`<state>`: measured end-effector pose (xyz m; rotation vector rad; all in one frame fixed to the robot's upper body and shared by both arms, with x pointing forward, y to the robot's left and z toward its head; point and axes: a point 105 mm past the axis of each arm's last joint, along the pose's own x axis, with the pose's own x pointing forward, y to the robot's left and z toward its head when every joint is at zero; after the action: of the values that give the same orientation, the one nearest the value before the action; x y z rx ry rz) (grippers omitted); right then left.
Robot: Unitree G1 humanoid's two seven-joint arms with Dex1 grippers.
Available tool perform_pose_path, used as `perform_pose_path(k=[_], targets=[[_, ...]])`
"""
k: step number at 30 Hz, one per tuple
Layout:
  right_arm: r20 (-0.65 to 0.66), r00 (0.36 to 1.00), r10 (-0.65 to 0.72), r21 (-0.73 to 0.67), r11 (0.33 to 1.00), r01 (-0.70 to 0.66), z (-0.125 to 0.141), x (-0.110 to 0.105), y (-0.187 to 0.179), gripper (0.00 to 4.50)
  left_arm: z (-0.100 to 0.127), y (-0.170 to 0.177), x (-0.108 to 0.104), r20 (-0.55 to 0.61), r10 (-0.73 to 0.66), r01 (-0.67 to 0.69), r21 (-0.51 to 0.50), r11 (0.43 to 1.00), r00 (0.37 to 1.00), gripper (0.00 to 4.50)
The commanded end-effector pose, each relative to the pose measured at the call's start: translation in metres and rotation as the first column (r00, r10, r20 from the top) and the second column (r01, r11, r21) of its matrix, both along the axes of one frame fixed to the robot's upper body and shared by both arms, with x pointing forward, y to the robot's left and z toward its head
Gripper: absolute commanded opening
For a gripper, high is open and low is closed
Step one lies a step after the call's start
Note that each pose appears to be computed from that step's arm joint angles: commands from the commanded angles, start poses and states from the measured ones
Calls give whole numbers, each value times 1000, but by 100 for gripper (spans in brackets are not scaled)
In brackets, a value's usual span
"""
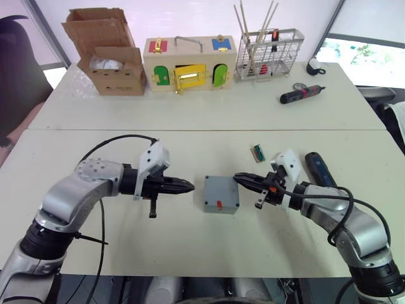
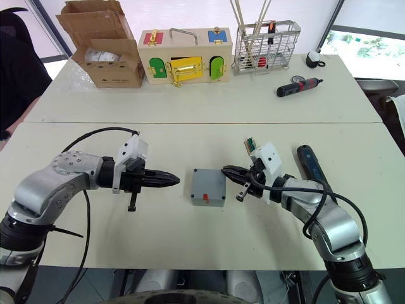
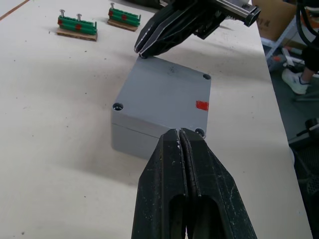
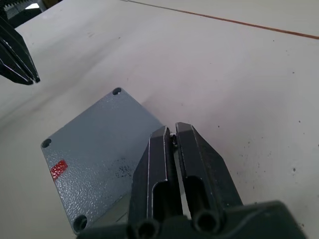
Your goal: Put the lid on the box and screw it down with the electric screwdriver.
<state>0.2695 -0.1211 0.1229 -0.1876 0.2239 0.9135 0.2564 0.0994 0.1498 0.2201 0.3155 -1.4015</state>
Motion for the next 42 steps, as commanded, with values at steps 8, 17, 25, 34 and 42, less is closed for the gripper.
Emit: perform_pose_path(k=[8,17,25,34,42], targets=[[55,998,18,9,1000,-18,10,0,6,35,11,-1,-3,43,-21,22,-8,1000,999,0],[79,996,35,16,999,-37,21,-1,7,403,14,-1,-3,38,-24,25,-21,999,999,0],[58,991,-124,201,973,110,73,13,-22,449,31,-7,6,75,-3,11,-113,993,997,0],[-55,941,-335,57,939,338,128,27,-108,449,42,-22,7,131,-149,163,-102,981,980,0],[-277,824,-495,-315,856,409,99,5,-177,449,25,-29,-2,225,-273,269,47,962,935,0]])
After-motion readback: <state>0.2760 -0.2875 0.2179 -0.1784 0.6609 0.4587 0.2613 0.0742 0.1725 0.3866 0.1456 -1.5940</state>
